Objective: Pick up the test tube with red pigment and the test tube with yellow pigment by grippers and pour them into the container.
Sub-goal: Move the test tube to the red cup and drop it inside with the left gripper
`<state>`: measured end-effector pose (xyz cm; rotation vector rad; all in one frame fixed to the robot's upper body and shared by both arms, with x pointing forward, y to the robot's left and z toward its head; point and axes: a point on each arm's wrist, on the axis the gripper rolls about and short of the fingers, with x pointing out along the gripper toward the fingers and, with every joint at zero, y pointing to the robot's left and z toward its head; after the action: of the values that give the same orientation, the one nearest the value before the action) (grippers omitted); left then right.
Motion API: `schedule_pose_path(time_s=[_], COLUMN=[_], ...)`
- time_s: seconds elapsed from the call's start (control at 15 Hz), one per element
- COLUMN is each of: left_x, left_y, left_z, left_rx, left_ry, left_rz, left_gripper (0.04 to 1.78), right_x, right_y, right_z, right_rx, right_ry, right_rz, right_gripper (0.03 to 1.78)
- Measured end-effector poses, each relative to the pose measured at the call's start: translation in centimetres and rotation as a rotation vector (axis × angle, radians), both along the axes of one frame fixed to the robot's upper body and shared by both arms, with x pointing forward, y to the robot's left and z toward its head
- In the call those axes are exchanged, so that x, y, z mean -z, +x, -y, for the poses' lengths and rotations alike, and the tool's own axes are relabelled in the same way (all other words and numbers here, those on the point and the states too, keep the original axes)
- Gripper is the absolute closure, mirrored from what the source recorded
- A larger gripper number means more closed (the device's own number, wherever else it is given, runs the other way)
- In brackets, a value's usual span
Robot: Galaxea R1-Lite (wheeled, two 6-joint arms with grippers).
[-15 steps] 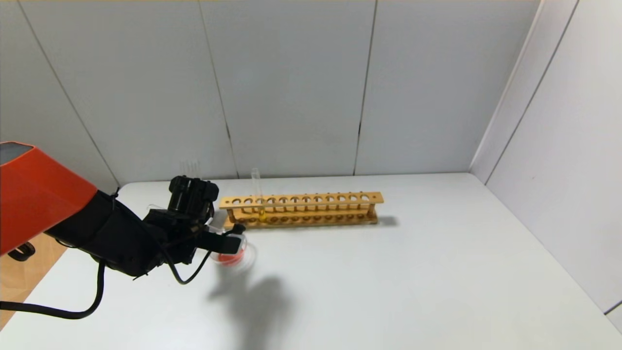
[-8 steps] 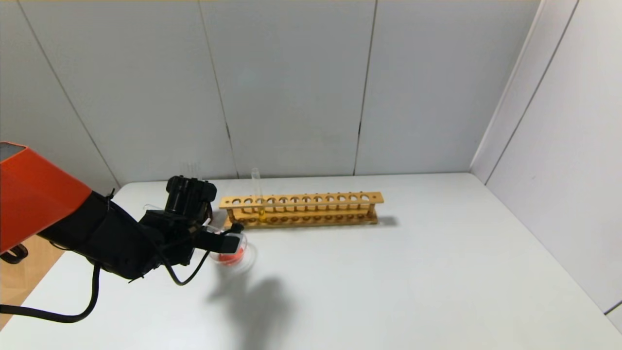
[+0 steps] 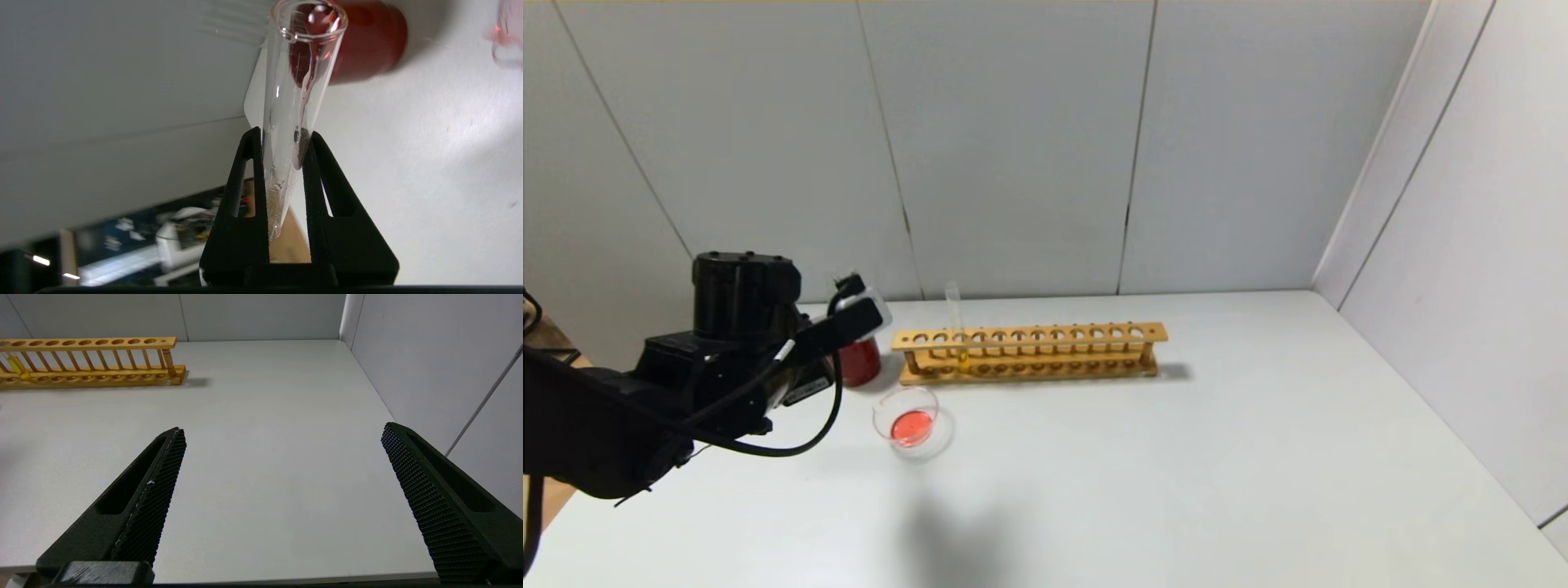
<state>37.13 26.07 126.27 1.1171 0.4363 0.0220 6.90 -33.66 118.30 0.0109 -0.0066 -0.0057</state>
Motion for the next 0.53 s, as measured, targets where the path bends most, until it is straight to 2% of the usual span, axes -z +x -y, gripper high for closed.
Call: schedule_pose_path(time_s=[0.33,0.53], left_x=[-4.4,-5.4], left_y=[-0.3,0.9], left_z=[-1.1,-2.4], left_rx=[-0.173,-0.169], left_ry=[-0.586,-0.837], left_rz=[0.292,0.344], left_gripper=[1.51,1.51], right_x=[0.0,0.0], right_y=[0.0,0.0], right_z=[0.0,0.0], right_rx=[0.000,-0.001], right_ry=[0.000,0.000], right_rz=[0.000,0.000], right_gripper=[0.06,0.06])
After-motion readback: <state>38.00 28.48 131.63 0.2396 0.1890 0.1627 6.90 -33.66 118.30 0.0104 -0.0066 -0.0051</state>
